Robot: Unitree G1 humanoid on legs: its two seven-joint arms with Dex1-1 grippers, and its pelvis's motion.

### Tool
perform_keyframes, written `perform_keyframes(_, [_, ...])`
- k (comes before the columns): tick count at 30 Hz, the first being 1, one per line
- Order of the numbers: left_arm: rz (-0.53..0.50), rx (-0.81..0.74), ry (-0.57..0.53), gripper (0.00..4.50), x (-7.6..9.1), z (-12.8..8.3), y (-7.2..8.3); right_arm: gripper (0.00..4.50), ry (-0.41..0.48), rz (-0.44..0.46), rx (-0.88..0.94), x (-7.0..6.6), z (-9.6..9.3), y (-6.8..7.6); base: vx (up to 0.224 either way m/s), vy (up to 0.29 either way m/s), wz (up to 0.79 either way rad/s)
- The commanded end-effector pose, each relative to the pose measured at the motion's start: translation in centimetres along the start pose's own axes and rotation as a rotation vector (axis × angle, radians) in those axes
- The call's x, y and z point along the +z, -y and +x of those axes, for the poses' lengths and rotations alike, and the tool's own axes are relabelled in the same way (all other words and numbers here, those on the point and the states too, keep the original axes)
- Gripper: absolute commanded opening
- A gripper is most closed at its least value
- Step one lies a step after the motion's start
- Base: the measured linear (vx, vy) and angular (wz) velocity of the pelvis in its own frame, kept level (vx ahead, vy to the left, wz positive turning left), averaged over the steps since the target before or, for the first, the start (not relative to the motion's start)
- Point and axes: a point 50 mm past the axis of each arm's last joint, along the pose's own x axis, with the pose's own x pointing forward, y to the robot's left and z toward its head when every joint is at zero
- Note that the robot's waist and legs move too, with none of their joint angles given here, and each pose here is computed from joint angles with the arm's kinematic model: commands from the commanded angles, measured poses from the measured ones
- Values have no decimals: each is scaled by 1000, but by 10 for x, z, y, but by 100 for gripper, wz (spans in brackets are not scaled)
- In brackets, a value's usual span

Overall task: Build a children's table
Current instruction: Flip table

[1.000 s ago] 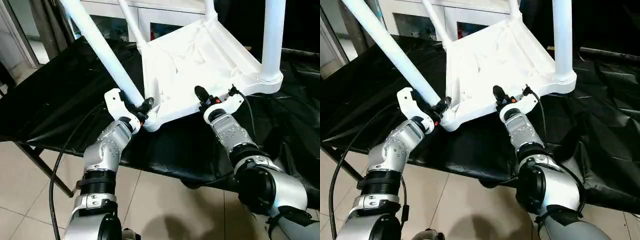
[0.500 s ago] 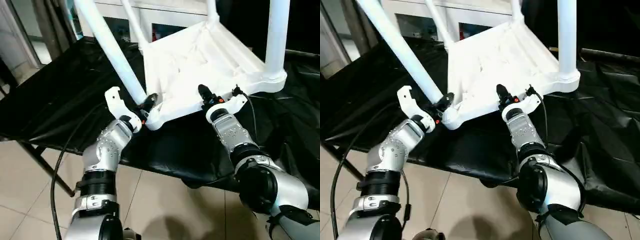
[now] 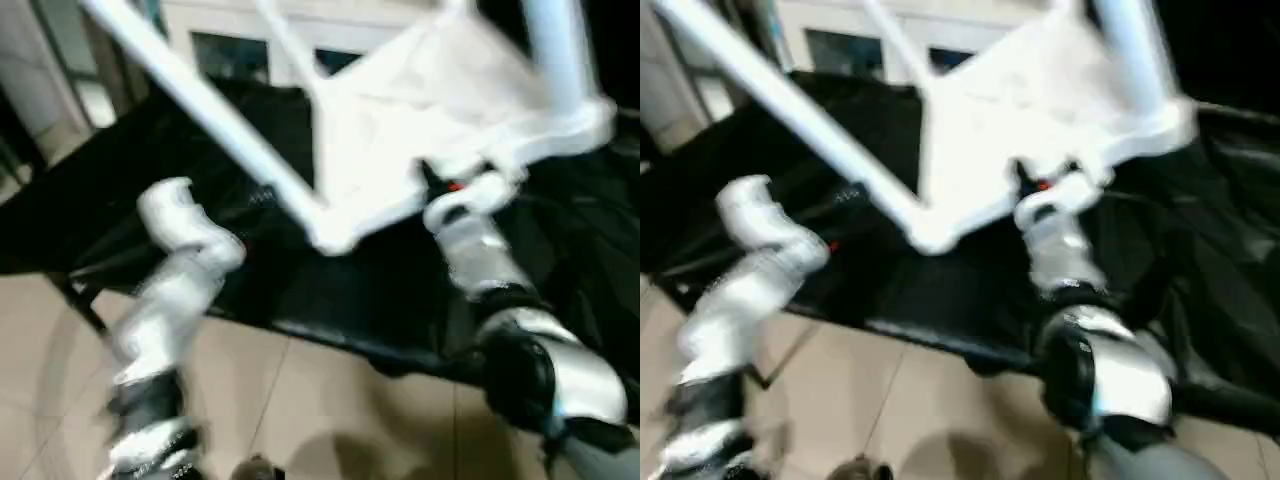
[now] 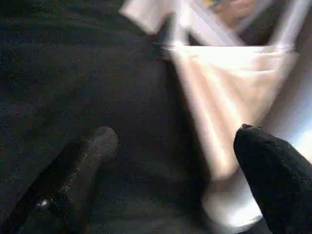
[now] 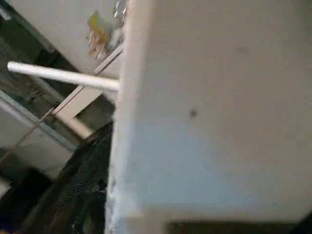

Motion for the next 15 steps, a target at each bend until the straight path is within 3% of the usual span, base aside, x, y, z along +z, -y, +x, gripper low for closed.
perform_keyframes(1, [91,-10,-34,450,0,-5,10,206,111,-154,-8,28,-1,-2,0,0,0])
perform_keyframes(5, [185,33,-16,450,6,-13,7,206,97,-208,-1,28,-8,-2,0,0,0])
perform_keyframes(8, [368,32,5,450,16,-17,10,206,72,-289,16,31,-15,-2,0,0,0])
perform_keyframes(11, [590,-19,57,450,34,-17,27,206,44,-387,22,38,-22,-2,0,0,0])
perform_keyframes(12, [590,-19,57,450,34,-17,27,206,44,-387,22,38,-22,-2,0,0,0])
perform_keyframes(13, [668,-52,98,450,45,-16,39,206,40,-442,2,46,-25,-2,0,0,0])
perform_keyframes(15, [728,-74,139,450,55,-15,49,206,41,-497,-22,53,-27,-2,0,0,0])
